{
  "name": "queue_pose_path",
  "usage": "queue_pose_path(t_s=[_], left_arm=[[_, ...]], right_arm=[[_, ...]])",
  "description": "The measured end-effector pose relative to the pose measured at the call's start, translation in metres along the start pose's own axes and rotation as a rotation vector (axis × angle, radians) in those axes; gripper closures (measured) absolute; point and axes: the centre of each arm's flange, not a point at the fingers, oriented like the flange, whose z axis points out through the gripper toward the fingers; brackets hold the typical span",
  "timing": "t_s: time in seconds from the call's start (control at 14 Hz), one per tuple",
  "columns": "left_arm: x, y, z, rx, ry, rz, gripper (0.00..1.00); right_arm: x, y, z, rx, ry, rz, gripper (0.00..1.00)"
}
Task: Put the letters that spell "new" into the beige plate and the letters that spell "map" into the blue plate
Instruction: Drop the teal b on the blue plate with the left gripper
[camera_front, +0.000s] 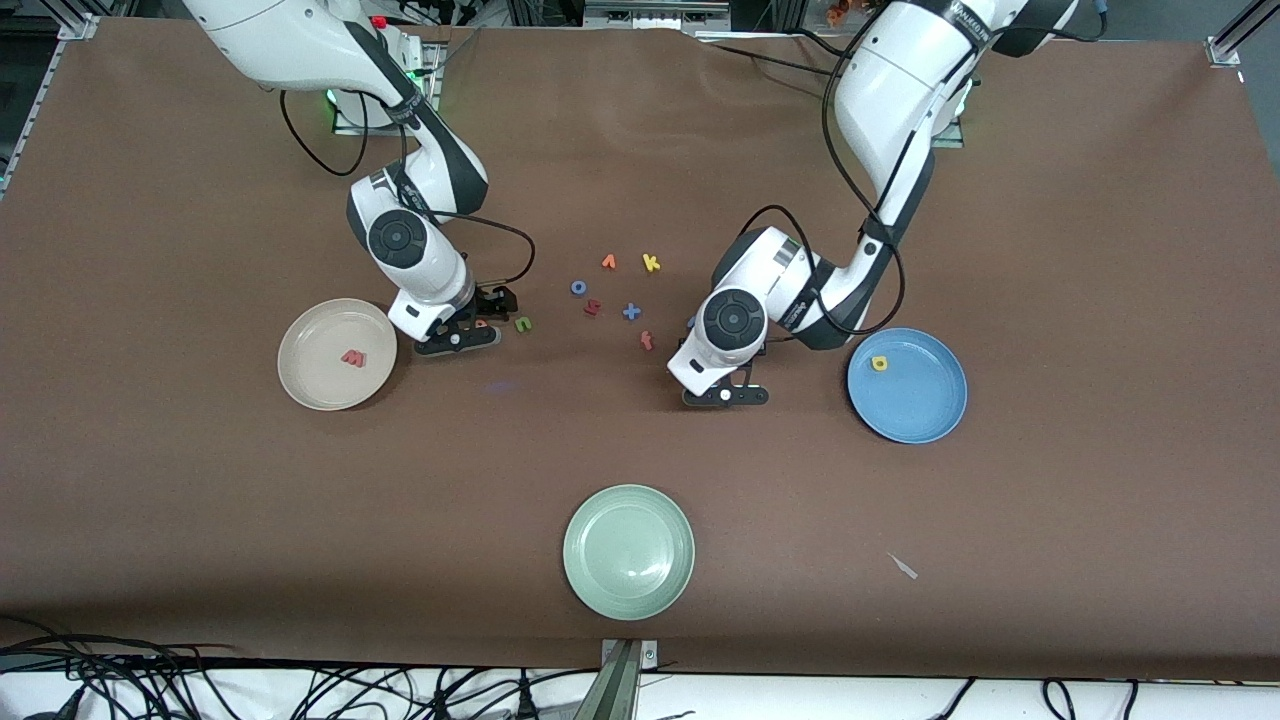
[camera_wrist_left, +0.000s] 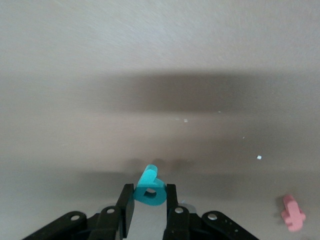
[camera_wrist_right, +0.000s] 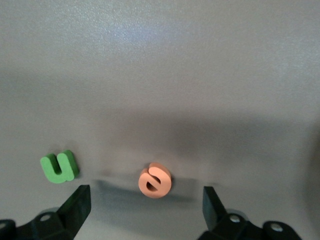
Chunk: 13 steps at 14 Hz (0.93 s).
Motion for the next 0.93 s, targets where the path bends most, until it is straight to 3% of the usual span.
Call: queue_pose_path(t_s=[0.14,0.29,0.43,0.71,0.93], left_arm=[[0.004,-0.029,-0.038,0.015,-0.029,0.048,0.70],[0.010,-0.071,-0.071,0.026,-0.078,0.124,0.70],[0.018,-0.111,-0.090,0.018,-0.112,0.211,0.70],[0.044,-0.196,-0.105,-0.033,-0.122,0.443,0.70],[0.054,-0.263,-0.087,-0.069,-0.166,0.596,0.70]], right_arm=[[-0.001,0.003,0.001,-0.002,-0.003,-0.015,0.09],[0.000,0.007,0.002,-0.005,-0.005,-0.019,0.22],[0.000,0.008,0.002,-0.006,-0.005,-0.021,0.27],[-0.001,0.008,0.002,-0.006,-0.006,-0.022,0.35],[0.000,0.008,0.002,-0.007,-0.004,-0.022,0.44]])
